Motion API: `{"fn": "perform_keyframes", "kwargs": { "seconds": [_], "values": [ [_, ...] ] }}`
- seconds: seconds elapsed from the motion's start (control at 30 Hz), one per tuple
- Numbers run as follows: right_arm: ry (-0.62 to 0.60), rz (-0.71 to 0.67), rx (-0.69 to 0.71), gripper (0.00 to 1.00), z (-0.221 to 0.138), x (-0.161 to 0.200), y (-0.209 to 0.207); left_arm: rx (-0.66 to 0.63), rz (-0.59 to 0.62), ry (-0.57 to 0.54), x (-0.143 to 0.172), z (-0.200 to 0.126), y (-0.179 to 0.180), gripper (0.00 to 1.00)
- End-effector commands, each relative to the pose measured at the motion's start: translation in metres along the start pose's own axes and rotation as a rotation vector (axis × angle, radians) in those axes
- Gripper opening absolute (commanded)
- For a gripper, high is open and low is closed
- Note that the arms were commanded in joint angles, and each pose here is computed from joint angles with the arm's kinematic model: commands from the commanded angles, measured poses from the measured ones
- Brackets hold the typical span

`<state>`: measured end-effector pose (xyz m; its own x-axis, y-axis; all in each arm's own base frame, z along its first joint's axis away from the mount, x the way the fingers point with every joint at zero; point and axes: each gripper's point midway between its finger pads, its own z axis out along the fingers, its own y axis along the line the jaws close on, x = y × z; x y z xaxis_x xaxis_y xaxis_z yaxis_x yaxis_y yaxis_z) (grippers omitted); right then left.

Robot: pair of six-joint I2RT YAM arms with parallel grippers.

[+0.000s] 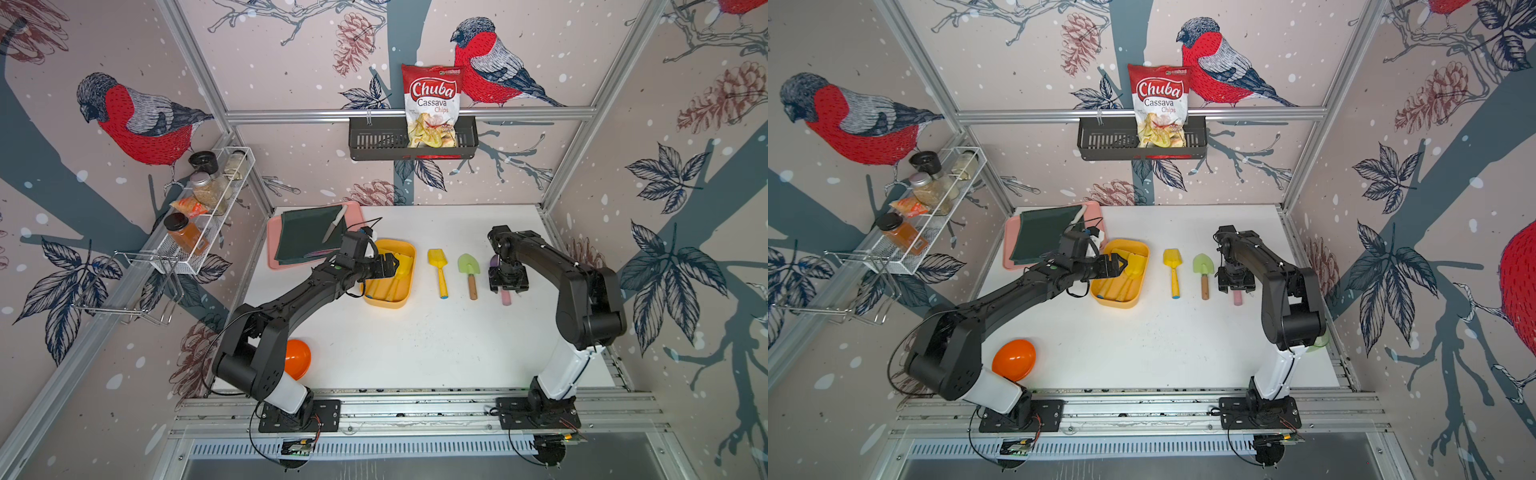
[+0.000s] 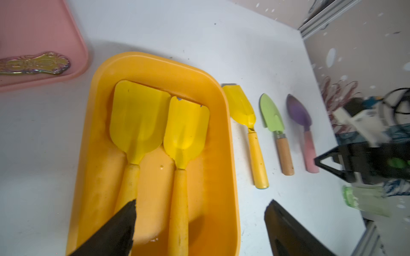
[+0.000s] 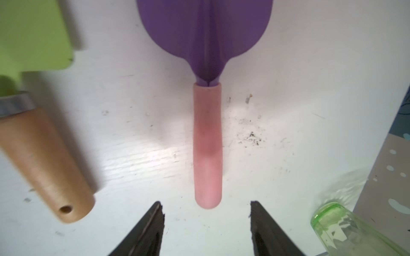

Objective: Take the shovel out of the storage box
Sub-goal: Place the shovel at the center of the board, then pick up the shovel from the storage box.

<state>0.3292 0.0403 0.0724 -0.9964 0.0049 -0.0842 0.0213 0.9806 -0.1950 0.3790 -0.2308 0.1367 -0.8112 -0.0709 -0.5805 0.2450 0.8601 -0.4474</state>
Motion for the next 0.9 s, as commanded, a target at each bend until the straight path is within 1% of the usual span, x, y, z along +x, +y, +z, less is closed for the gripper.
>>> {"fn": "perform_keyframes", "kwargs": {
  "seconds": [0.0,0.13,0.23,0.27,0.33,0.47,0.63,0.73,0.8,0.87],
  "values": [
    [-0.043,0.021,0.004,0.65,-0.019,0.002,0.001,-0.186,0.068,0.131,0.025,0.01,0.024,0.86],
    [-0.107,0.024,-0.023,0.65,-0.04,0.002,0.004,-0.331,0.116,0.237,0.039,0.025,0.034,0.79],
    [-0.165,0.029,-0.069,0.65,-0.055,0.0,0.008,-0.406,0.121,0.306,0.048,0.034,0.047,0.74],
    [-0.187,0.029,-0.085,0.65,-0.061,-0.001,0.009,-0.425,0.12,0.315,0.049,0.037,0.051,0.72],
    [-0.224,0.031,-0.11,0.65,-0.07,-0.002,0.012,-0.449,0.123,0.329,0.051,0.041,0.056,0.72],
    [-0.273,0.026,-0.151,0.65,-0.081,-0.001,0.016,-0.511,0.138,0.35,0.049,0.047,0.066,0.72],
    [-0.293,0.015,-0.186,0.65,-0.083,0.001,0.02,-0.526,0.129,0.385,0.054,0.055,0.077,0.71],
    [-0.302,0.01,-0.2,0.65,-0.082,0.001,0.023,-0.523,0.116,0.395,0.053,0.06,0.083,0.64],
    [-0.301,0.006,-0.207,0.65,-0.079,0.001,0.025,-0.506,0.112,0.4,0.051,0.063,0.084,0.55],
    [-0.297,0.001,-0.216,0.64,-0.075,0.002,0.027,-0.508,0.115,0.407,0.05,0.066,0.086,0.53]
  ]
}}
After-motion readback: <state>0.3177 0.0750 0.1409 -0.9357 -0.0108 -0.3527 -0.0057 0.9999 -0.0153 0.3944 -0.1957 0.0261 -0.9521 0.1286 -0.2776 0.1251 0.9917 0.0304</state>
